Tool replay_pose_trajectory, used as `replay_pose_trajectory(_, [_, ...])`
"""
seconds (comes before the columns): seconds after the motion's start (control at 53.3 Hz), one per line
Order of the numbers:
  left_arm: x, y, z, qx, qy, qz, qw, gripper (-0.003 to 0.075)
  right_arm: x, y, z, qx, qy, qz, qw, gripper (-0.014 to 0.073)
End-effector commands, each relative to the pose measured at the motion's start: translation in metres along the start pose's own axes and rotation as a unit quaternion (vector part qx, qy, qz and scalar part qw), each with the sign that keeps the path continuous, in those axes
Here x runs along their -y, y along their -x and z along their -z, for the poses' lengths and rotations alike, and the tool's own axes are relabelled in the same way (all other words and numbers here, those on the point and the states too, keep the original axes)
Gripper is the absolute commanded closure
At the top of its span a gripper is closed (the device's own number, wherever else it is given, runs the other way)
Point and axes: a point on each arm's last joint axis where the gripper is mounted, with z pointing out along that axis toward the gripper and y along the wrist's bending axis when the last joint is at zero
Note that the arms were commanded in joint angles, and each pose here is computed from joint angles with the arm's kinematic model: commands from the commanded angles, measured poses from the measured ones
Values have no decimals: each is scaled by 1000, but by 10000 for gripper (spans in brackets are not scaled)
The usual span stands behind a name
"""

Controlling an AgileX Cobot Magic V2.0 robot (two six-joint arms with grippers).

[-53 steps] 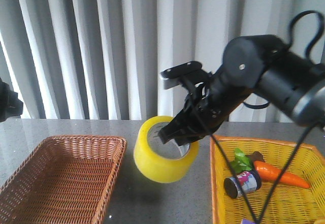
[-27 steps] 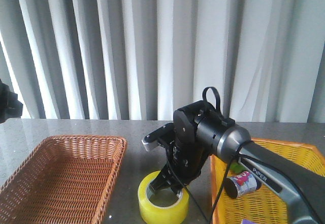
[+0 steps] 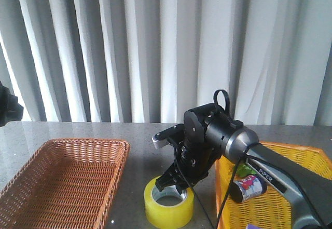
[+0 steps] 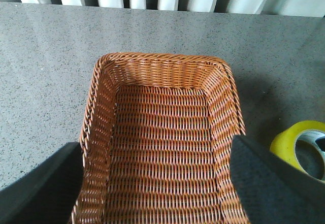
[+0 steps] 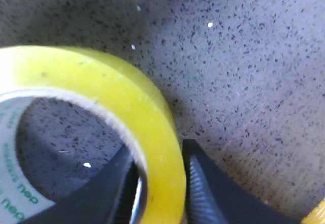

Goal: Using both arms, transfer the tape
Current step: 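Open the right gripper and raise it back over the yellow basket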

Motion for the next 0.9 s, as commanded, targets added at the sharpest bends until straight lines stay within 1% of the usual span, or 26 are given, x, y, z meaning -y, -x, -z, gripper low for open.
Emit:
replay_pose_trajectory(0.0, [4, 13, 19, 60, -13, 2, 998, 144, 7, 10, 48, 71, -4, 3, 997, 226])
replay_pose_trajectory(0.056, [4, 13, 19, 60, -13, 2, 998, 144, 6, 11, 50, 76, -5, 4, 997, 146])
replay_pose_trajectory(0.131, [4, 13, 19, 60, -13, 2, 998, 144, 7, 12, 57, 87, -5, 4, 996, 71])
replay_pose_trajectory(0.225, [4, 13, 19, 60, -13, 2, 998, 144, 7, 12, 69, 102, -7, 3, 995, 31])
replay_pose_trajectory(0.394, [4, 12, 19, 54, -12, 2, 998, 144, 9, 12, 103, 142, -14, 3, 990, 38])
replay_pose_trajectory(0.488, [4, 11, 18, 49, -12, 2, 999, 144, 10, 11, 134, 185, -20, 3, 982, 53])
replay_pose_trajectory(0.619, [4, 11, 18, 49, -12, 2, 999, 144, 17, 3, 187, 256, -29, -5, 966, 88])
replay_pose_trajectory(0.731, [4, 11, 18, 49, -12, 2, 999, 144, 29, -10, 233, 307, -45, -15, 950, 126])
replay_pose_trajectory(0.881, [4, 11, 18, 49, -12, 2, 999, 144, 59, -39, 285, 349, -77, -50, 933, 174])
